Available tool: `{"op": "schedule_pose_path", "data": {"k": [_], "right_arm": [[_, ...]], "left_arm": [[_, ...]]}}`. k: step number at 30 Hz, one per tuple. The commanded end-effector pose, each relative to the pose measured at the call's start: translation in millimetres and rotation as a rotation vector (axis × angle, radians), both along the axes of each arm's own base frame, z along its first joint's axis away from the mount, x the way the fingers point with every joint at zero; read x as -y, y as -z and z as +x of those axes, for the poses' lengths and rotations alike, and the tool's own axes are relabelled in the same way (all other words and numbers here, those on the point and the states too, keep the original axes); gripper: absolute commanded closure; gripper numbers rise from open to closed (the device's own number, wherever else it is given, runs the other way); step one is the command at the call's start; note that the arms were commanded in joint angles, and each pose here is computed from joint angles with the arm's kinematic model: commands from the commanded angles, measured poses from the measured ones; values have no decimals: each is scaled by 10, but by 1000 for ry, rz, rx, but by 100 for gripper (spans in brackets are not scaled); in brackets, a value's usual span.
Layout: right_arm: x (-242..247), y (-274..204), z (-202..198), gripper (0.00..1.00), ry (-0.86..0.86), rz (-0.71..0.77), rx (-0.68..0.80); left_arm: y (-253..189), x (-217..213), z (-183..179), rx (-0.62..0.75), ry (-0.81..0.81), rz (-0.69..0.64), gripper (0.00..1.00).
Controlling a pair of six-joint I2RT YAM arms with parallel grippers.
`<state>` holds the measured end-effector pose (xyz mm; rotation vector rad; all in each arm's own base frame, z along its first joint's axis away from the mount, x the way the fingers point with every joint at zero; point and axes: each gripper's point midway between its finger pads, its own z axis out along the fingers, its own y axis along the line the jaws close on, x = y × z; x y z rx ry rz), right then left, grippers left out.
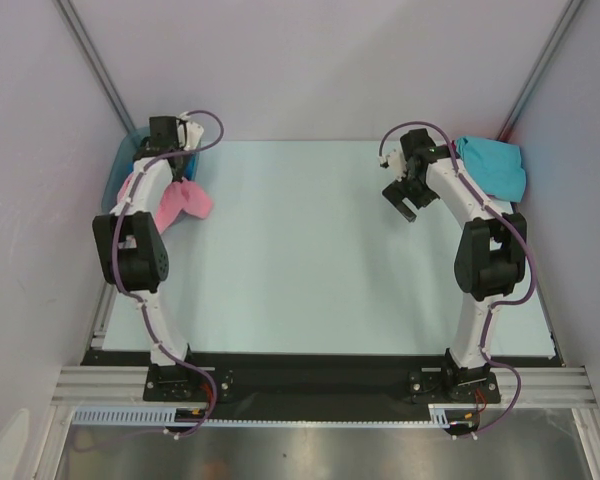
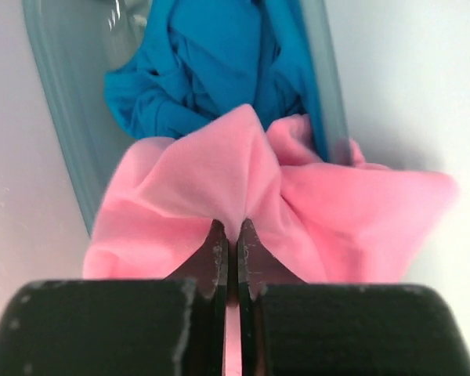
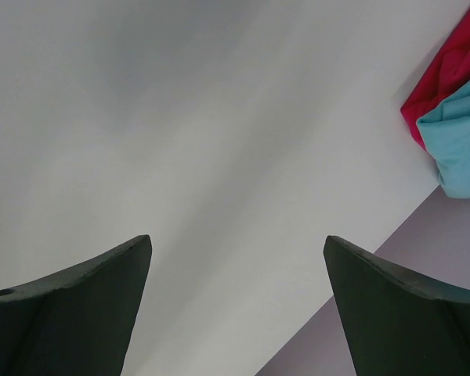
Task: Fold and stack the t-shirts
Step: Grab the tshirt from the pile, then move the tshirt to the center of the board
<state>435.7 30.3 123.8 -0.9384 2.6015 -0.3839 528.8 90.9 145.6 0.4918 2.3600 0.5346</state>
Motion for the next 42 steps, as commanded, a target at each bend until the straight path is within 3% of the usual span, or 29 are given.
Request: {"op": "schedule_pose_path", "data": {"k": [1,4,9,15,19,22,27,33,34,36,38,39,42], "right_arm": [[-19,-210,50,0,-11,-8,69],[-35,-176,45,0,-2,-1,63],[-106,-154,43,0,-14,16,58],[-89,-171,80,0,-14,4,74],[-44,-189,66,0,-10,-1,78],[1,-200,42,0,1,-7,83],[33,-179,-1,0,12,-4,79],[38,-211,15,0,11,-7,91],[35,-223,33,0,11,-6,96],[13,-220,32,0,7,-1,92],[8,-236,23,0,6,-1,94],[-3,-223,1,0,5,3,87],[-26,-212,-44,0,-1,12,78]], "left_arm": [[-1288,554,14,261,230,-121,100],[-1690,1140,-292,276,447,-177,100],[-2282,2272,-1217,306,950,-309,100],[-2781,2955,-1987,359,1279,-527,100],[-3091,3090,-2272,358,1370,-658,100],[-3215,3079,-2273,383,1359,-651,100],[-2735,2980,-1949,309,1232,-544,100],[-1790,2815,-1424,123,1018,-360,99],[-1626,2795,-1366,86,988,-339,85],[-1265,2677,-1164,5,889,-279,72],[-1086,2604,-1069,-37,823,-256,15],[-984,2555,-1022,-59,788,-237,0],[-954,2506,-989,-52,765,-214,0]]}}
